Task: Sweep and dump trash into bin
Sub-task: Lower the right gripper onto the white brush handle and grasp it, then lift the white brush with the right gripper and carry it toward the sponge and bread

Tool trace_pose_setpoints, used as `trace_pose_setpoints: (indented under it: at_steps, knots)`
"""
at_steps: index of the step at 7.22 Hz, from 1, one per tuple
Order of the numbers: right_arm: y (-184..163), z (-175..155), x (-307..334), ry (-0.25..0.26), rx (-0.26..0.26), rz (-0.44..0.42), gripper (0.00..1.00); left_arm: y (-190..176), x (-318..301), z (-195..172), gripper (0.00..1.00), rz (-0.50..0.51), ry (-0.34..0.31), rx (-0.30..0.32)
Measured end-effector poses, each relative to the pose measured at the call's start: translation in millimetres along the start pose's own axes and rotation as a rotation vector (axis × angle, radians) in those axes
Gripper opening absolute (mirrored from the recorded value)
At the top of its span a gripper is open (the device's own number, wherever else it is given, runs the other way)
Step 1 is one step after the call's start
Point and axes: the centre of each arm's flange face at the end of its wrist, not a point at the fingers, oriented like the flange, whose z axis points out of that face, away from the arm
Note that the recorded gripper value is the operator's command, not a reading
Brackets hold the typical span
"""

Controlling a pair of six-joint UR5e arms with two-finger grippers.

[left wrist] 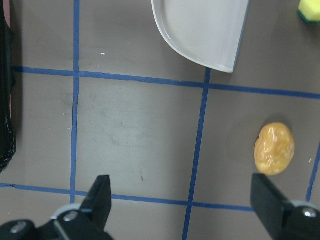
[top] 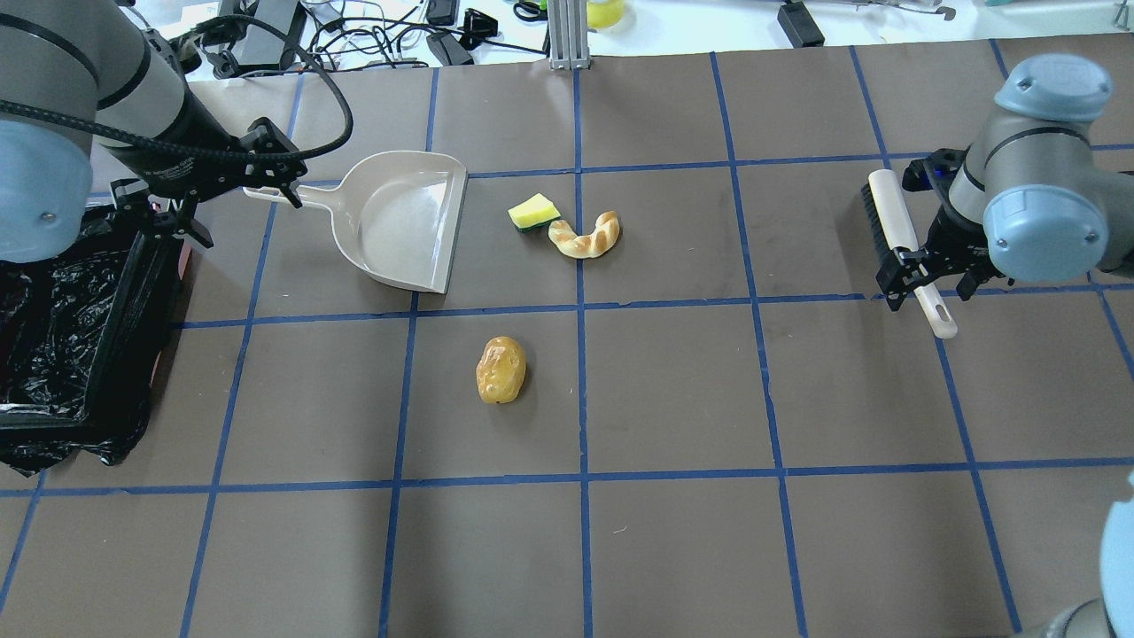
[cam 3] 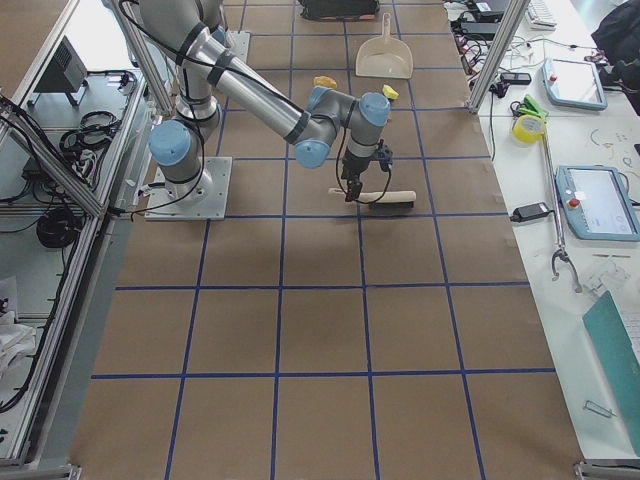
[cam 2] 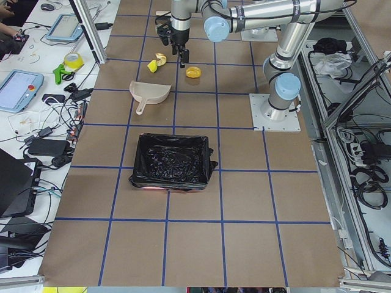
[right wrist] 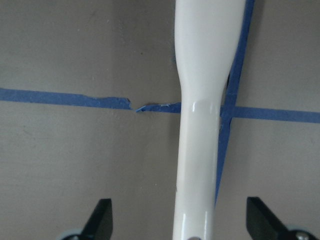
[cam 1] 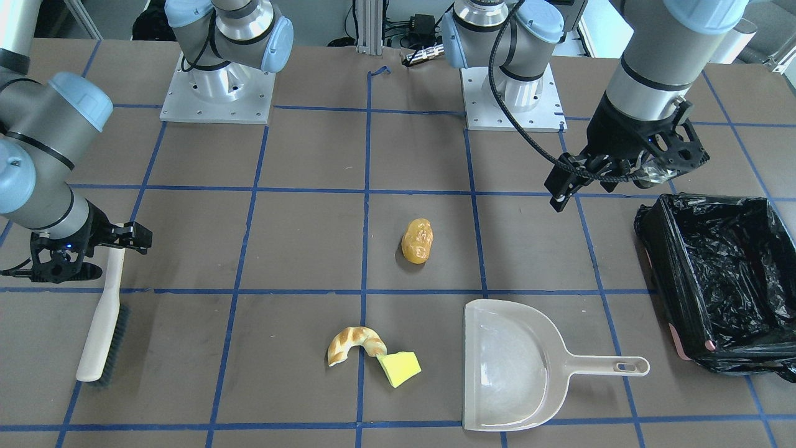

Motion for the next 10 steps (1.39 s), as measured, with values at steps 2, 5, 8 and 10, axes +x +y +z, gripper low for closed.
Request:
trace_pose_setpoints:
  at_steps: [2, 5, 8, 10]
  knots:
    - [0.5, 8.7, 5.4, -0.004, -0.014, 0.021, 0.82, -3.0, -4.5, 14.4, 1.0, -0.25, -0.068, 0.016]
    - [1.9, 8.1, 9.2, -0.007, -0.012, 0.035, 0.54, -32.2, 7.6, 36.7, 1.0, -0.518, -0.036, 0.093]
    - [2.3, 1.8, 9.9, -0.003, 0.001, 0.04, 0.46, -66.6, 24.6, 77.3, 1.0, -0.631, 0.021, 0.155]
    - [1.7, 0.2, 9.8, -0.02, 0.012, 0.044, 0.33, -90.4, 36.7, 107.4, 1.0, -0.663, 0.044, 0.179]
